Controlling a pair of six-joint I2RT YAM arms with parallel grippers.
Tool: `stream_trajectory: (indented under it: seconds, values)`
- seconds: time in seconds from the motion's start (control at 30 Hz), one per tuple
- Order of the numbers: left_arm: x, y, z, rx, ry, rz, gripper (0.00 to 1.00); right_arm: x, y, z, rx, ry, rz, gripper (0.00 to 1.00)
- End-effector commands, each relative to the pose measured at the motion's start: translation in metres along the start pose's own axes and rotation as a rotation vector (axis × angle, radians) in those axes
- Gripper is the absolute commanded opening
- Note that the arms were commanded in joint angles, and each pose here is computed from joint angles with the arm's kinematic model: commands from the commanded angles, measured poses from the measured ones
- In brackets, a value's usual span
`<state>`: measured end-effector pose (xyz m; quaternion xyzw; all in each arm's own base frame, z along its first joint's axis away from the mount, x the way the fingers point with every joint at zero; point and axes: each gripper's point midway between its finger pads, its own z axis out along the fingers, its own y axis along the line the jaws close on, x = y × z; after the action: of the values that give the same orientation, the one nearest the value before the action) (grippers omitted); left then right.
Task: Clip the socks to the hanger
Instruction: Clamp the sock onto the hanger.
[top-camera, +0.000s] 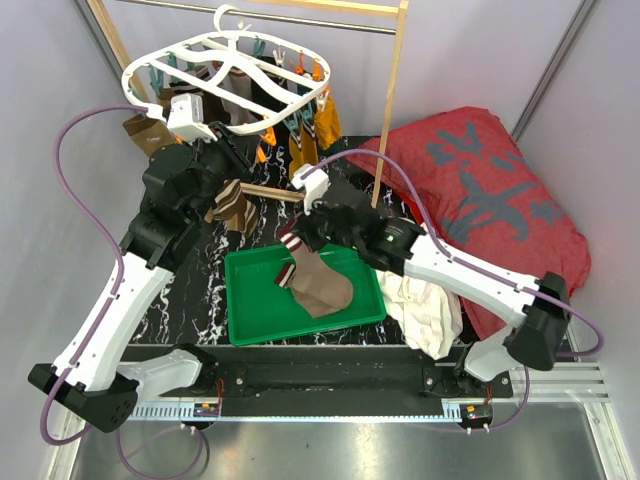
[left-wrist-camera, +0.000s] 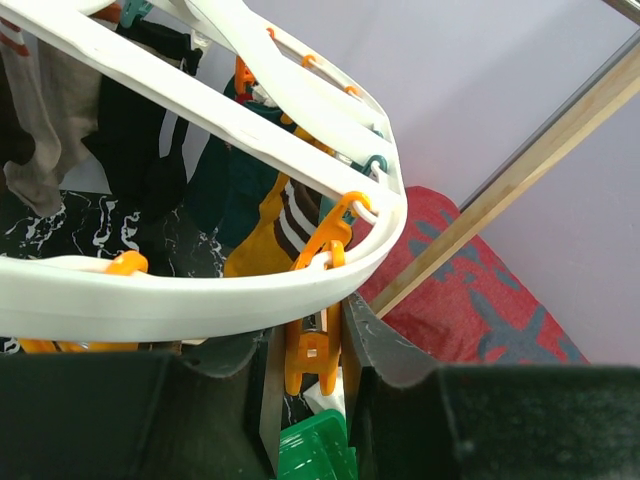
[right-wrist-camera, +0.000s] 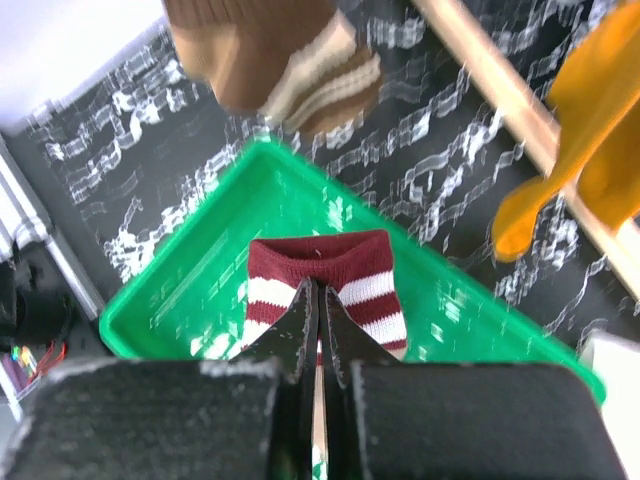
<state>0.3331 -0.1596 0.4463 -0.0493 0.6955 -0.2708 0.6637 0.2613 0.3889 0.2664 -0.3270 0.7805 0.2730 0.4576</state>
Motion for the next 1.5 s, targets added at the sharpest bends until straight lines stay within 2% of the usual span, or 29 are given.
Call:
stream_trajectory:
  seconds: [0.0, 0.17, 0.53, 1.1, 1.47]
  values:
    - [-0.027, -0.019, -0.007, 0.075, -0.063, -0.024, 0.0, -0.08, -0.003, -0.026, -0.003, -0.378, -0.029, 0.0]
    - [-0.028, -0.026, -0.008, 0.101, -0.062, -0.045, 0.0, -0.113, -0.002, -0.046, -0.04, -0.588, -0.037, 0.0]
    - [-0.028, -0.035, -0.01, 0.147, -0.05, -0.072, 0.0, -0.148, -0.005, -0.07, -0.115, -0.763, -0.053, 0.0]
    - [-0.021, -0.037, -0.009, 0.16, -0.022, -0.074, 0.0, -0.168, 0.0, -0.068, -0.185, -0.82, -0.114, 0.0]
    - [-0.017, -0.031, -0.009, 0.136, -0.012, -0.07, 0.0, -0.18, -0.006, -0.073, -0.148, -0.86, -0.127, 0.0]
